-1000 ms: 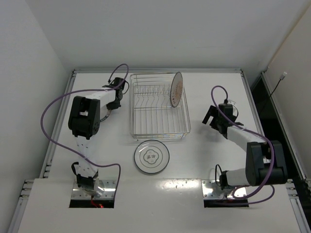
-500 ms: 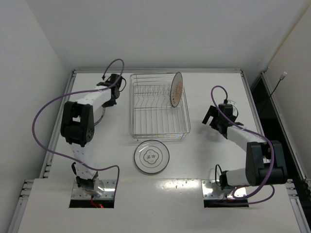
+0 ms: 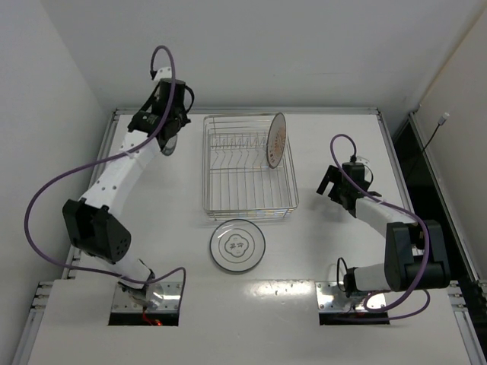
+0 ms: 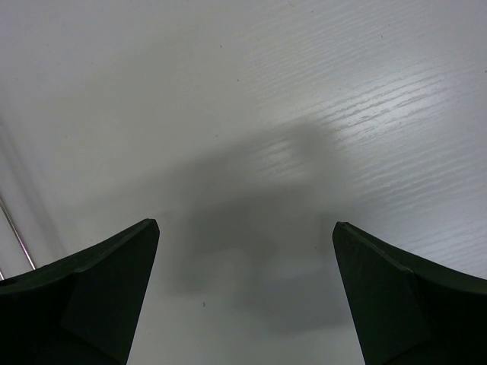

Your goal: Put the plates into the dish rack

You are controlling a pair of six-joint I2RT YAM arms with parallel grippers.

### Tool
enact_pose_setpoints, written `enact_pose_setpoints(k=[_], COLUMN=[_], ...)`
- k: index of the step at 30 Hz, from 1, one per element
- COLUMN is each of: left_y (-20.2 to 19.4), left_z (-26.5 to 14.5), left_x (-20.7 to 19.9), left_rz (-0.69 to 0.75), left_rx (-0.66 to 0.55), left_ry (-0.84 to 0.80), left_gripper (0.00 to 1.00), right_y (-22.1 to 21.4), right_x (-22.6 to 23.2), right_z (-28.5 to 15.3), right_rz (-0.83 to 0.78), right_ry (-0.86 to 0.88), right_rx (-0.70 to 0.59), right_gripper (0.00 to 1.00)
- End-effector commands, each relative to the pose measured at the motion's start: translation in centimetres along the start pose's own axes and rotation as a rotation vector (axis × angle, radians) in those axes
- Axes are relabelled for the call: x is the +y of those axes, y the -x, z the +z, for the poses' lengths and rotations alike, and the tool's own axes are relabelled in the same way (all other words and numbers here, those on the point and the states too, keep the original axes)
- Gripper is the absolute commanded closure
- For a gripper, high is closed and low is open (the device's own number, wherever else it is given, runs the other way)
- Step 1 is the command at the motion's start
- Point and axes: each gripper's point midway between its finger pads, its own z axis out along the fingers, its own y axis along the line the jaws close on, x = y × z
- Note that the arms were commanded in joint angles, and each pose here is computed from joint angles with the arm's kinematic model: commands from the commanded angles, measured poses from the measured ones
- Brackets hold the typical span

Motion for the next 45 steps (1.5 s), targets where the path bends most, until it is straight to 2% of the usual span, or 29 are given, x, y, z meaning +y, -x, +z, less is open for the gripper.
enact_pose_setpoints(k=[1, 2, 5, 7, 8, 12, 16, 20, 27, 29, 39, 45], left_y=[8.0, 9.7, 11.5, 10.6, 11.7, 9.5, 8.3, 5.8, 2.4, 2.4, -3.5, -3.6], left_z=[-6.6, -7.7, -10.9, -11.4, -12.3, -11.0, -10.9, -9.7, -7.4, -7.5, -6.5, -6.5], left_x=[-6.4, -8.1, -13.3, -17.2, -18.4, -22.7, -24.7, -26.1, -26.1, -25.9, -26.0, -25.7], left_rz=[-0.173, -0.213, -0.265, -0.253, -0.283, -0.376, -0.467, -0.466, -0.484, -0.495, -0.473, -0.463], left_rx=[-0.209, -0.269, -0.311, -0.293, -0.346, -0.265, -0.233, -0.192, -0.133, -0.136, -0.049, -0.047], left_ry=[-0.374, -0.455, -0.644, -0.753, -0.814, -0.938, -1.046, -1.044, -1.0, -1.005, -0.934, -0.918], left_gripper=[1.0, 1.0, 1.0, 1.0, 1.0, 1.0, 1.0, 1.0, 1.0, 1.0, 1.0, 1.0], right_y=[2.7, 2.7, 2.7, 2.7, 2.7, 2.7, 2.7, 2.7, 2.7, 2.6, 2.6, 2.6], right_x=[1.1, 1.1, 1.1, 1.1, 1.1, 1.1, 1.1, 1.1, 1.1, 1.2, 1.2, 1.2], right_z=[0.0, 0.0, 0.0, 0.0, 0.0, 0.0, 0.0, 0.0, 0.0, -0.1, -0.1, -0.1], right_rz=[0.012, 0.012, 0.012, 0.012, 0.012, 0.012, 0.012, 0.012, 0.002, 0.002, 0.002, 0.002], right_ry=[0.032, 0.032, 0.032, 0.032, 0.032, 0.032, 0.032, 0.032, 0.032, 0.04, 0.04, 0.04], right_rx=[-0.066, -0.066, -0.066, -0.066, -0.066, -0.066, -0.066, -0.066, -0.066, -0.062, -0.062, -0.062], right_gripper=[0.04, 0.04, 0.04, 0.04, 0.04, 0.04, 0.04, 0.04, 0.04, 0.04, 0.04, 0.04])
